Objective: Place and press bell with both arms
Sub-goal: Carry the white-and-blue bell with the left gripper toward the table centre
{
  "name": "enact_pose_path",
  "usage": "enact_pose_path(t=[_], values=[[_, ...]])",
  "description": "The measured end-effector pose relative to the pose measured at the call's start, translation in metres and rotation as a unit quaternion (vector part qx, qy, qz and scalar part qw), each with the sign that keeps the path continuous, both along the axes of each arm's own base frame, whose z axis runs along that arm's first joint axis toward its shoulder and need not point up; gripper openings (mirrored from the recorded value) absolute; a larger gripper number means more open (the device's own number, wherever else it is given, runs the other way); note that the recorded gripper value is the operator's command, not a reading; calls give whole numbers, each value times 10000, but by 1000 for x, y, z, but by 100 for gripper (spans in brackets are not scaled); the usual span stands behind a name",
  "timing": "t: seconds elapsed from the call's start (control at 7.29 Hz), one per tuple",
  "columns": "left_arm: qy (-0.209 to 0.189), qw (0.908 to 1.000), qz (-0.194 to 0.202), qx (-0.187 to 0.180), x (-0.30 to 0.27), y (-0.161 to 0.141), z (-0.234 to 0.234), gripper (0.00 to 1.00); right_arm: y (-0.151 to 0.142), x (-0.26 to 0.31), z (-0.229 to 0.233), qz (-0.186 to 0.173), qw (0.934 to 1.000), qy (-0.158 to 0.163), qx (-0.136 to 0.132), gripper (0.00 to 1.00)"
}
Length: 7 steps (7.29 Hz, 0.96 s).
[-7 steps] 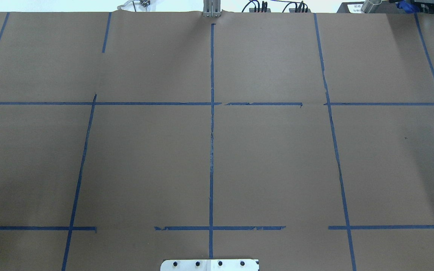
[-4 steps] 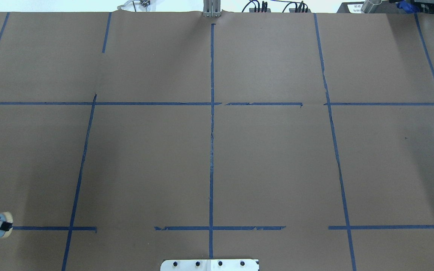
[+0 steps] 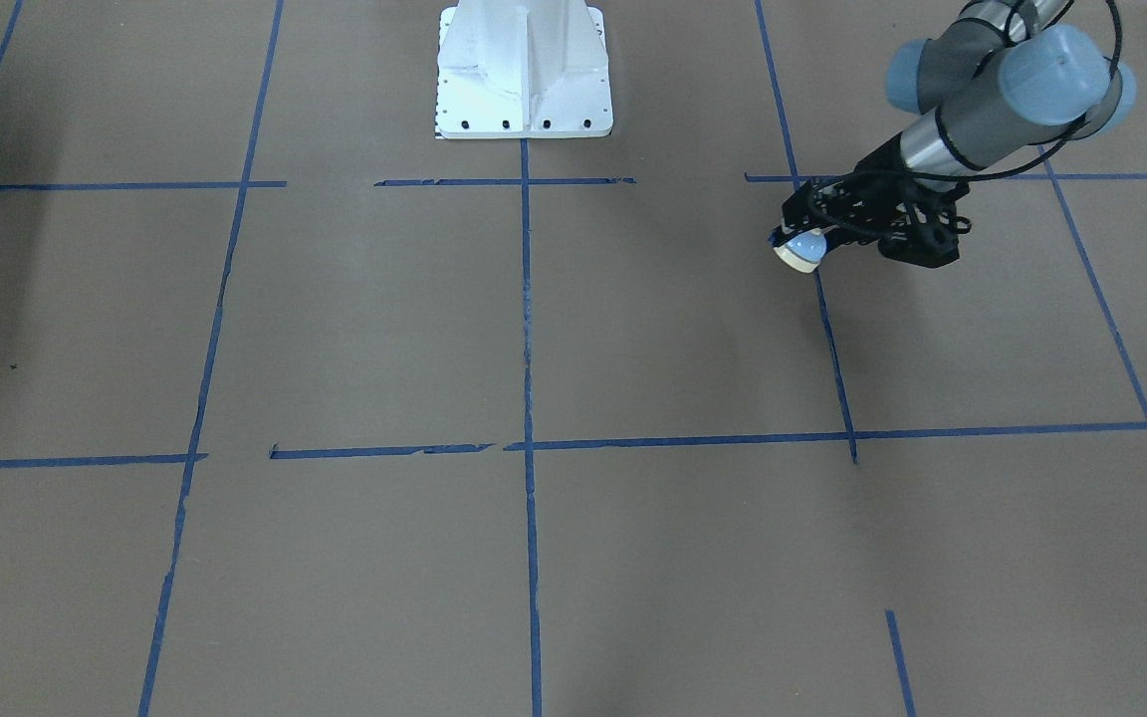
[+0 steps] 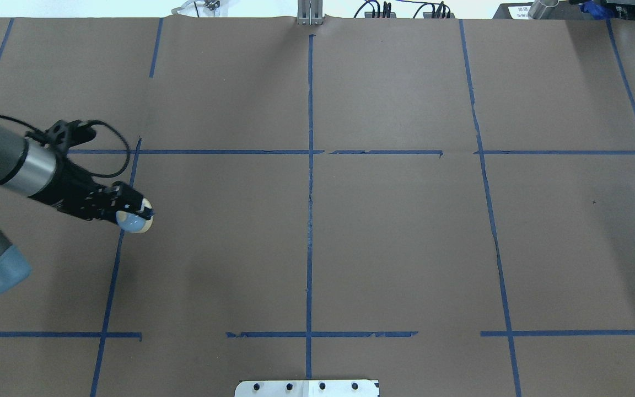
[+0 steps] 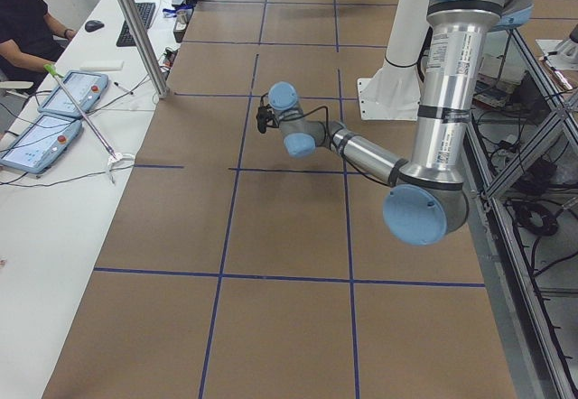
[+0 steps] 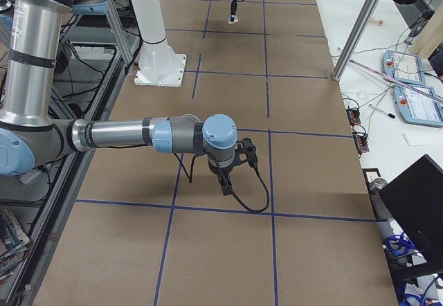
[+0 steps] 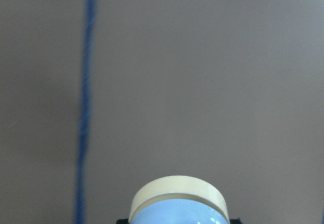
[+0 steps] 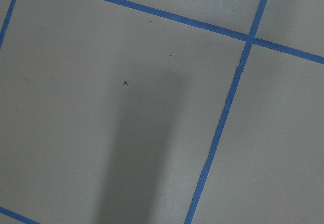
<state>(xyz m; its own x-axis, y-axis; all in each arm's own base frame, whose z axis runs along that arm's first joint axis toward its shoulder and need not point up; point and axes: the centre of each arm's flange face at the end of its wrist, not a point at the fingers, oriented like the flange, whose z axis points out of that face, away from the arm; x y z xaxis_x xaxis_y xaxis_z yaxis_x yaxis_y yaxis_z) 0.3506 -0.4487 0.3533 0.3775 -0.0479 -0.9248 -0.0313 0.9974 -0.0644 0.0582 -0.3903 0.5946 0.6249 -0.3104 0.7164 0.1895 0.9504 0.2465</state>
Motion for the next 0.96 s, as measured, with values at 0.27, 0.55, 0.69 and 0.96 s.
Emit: enact_pose_path(t=[0.27,0.55,0.69,0.96], values=[[-603,9980,-65,-189,93,-42,-101,2,0,0,1,0,10000,2,-14,100],[-1343,9904,-100,-316,196,-70,-169,5,0,0,1,7,10000,2,-21,100],[-1567,9869,-70,-380,229,-81,-183,5,0,0,1,9,10000,0,-23,100],[-1815,9824,-22,-451,264,-94,-193,10,0,0,1,9,10000,-5,-22,100]])
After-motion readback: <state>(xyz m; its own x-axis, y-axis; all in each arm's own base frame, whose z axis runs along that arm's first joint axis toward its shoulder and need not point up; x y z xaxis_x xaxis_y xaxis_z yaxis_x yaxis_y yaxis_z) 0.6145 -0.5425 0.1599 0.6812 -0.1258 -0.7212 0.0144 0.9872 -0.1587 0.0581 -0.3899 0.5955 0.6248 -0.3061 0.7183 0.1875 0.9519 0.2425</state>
